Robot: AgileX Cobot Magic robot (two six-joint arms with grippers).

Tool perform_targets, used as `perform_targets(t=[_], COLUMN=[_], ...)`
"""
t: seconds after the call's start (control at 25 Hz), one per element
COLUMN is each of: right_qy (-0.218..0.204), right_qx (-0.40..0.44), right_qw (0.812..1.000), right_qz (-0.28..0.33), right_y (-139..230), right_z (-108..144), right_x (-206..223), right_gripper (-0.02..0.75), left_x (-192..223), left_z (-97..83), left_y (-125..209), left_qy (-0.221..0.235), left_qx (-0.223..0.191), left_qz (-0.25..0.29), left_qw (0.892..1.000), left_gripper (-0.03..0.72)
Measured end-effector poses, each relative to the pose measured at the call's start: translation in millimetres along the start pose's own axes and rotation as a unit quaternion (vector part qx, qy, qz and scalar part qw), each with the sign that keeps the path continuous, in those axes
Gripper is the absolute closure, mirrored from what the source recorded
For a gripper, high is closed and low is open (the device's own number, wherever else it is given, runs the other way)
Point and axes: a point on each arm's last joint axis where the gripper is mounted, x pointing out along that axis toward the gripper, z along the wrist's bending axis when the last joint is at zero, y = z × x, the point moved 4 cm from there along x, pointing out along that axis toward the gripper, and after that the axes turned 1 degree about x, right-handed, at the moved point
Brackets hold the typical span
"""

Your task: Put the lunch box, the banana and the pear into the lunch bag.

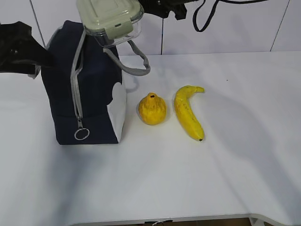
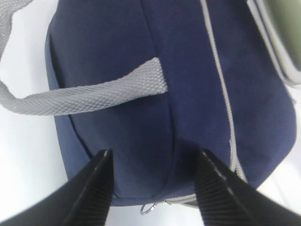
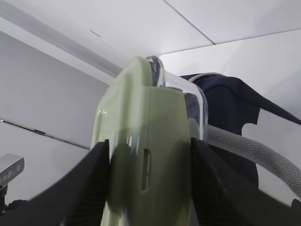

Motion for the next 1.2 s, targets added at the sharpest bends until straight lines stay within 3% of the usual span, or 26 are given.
perform_targets(t=[0.48,0.84,1.04,1.2], right_qy=[-0.015,-0.022,-0.005,0.015], right_qx=[0.003,0.001,-0.028,-0.044], right_qw=[0.999,0.999,0.999,0.999], right_qz=[-0.035,-0.037,-0.031,-0.018], right_y=[-16,-7,5,11], right_z=[13,28,34,23], right_x=[-2,11,23,31], right_gripper=[0.328,0.328,0.329,0.329], left_x=[11,12,12,12], left_z=[2.8,3.1,3.0,2.0], left_y=[0,-1,-1,-2], left_qy=[0.01,0.009,0.009,0.013], left_qx=[-0.014,-0.014,-0.015,-0.021], left_qz=[0.004,0.0,0.0,-0.002], left_qw=[1.0,1.0,1.0,1.0], left_gripper=[0.376,0.683,0.694,0.694])
